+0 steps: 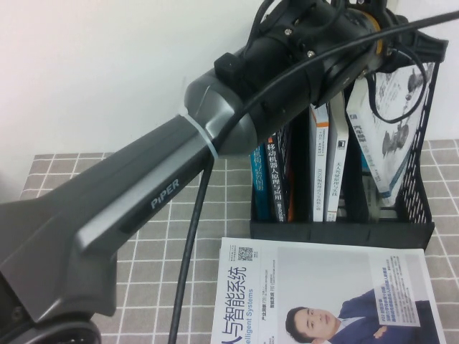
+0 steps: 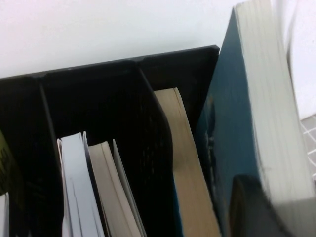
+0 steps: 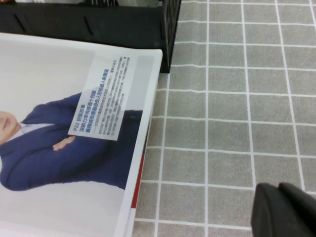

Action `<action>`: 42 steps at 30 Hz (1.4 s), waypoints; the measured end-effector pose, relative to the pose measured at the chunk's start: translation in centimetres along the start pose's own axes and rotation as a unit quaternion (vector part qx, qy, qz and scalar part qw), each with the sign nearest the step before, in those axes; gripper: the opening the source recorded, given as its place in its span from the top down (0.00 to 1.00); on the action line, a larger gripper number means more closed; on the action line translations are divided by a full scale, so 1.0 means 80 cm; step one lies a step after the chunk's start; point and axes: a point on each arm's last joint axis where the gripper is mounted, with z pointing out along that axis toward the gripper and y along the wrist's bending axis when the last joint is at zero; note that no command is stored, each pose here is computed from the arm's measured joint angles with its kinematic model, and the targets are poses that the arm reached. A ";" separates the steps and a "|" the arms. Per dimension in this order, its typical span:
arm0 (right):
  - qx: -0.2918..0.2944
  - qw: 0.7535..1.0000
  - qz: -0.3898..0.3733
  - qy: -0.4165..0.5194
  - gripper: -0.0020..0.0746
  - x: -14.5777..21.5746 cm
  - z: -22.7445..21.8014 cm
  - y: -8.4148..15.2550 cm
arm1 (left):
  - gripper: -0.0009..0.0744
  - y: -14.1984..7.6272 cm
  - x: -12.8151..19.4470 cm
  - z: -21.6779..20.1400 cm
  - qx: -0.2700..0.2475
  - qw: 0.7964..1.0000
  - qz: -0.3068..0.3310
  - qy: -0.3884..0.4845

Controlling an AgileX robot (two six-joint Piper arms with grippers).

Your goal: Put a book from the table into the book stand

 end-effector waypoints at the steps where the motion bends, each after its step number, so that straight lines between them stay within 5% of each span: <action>1: 0.000 1.000 0.000 0.000 0.98 0.000 0.000 0.000 | 0.78 0.000 0.001 0.001 0.000 1.000 0.001 0.002; 6: 0.000 1.000 0.000 0.001 0.98 0.001 0.000 0.000 | 0.49 0.001 -0.001 0.000 -0.005 1.000 0.015 -0.001; 10: 0.000 1.000 0.000 0.001 0.98 0.001 0.000 0.000 | 0.45 0.001 -0.015 -0.016 -0.005 1.000 0.017 -0.015; 17: -0.015 1.000 -0.002 -0.008 0.98 -0.001 0.001 0.003 | 0.64 0.007 -0.054 -0.067 -0.016 0.999 0.029 -0.042; 24: -0.150 0.986 -0.075 -0.003 0.98 -0.015 0.019 0.036 | 0.96 0.028 -0.064 -0.116 -0.079 0.991 0.098 0.036; 35: -0.275 0.960 -0.051 0.002 0.98 -0.054 0.109 0.071 | 0.99 0.077 -0.069 -0.187 -0.104 0.988 0.092 0.062; 42: -0.290 0.957 -0.020 -0.008 0.98 -0.069 0.176 0.079 | 0.99 0.103 -0.010 -0.227 -0.097 0.990 0.070 0.071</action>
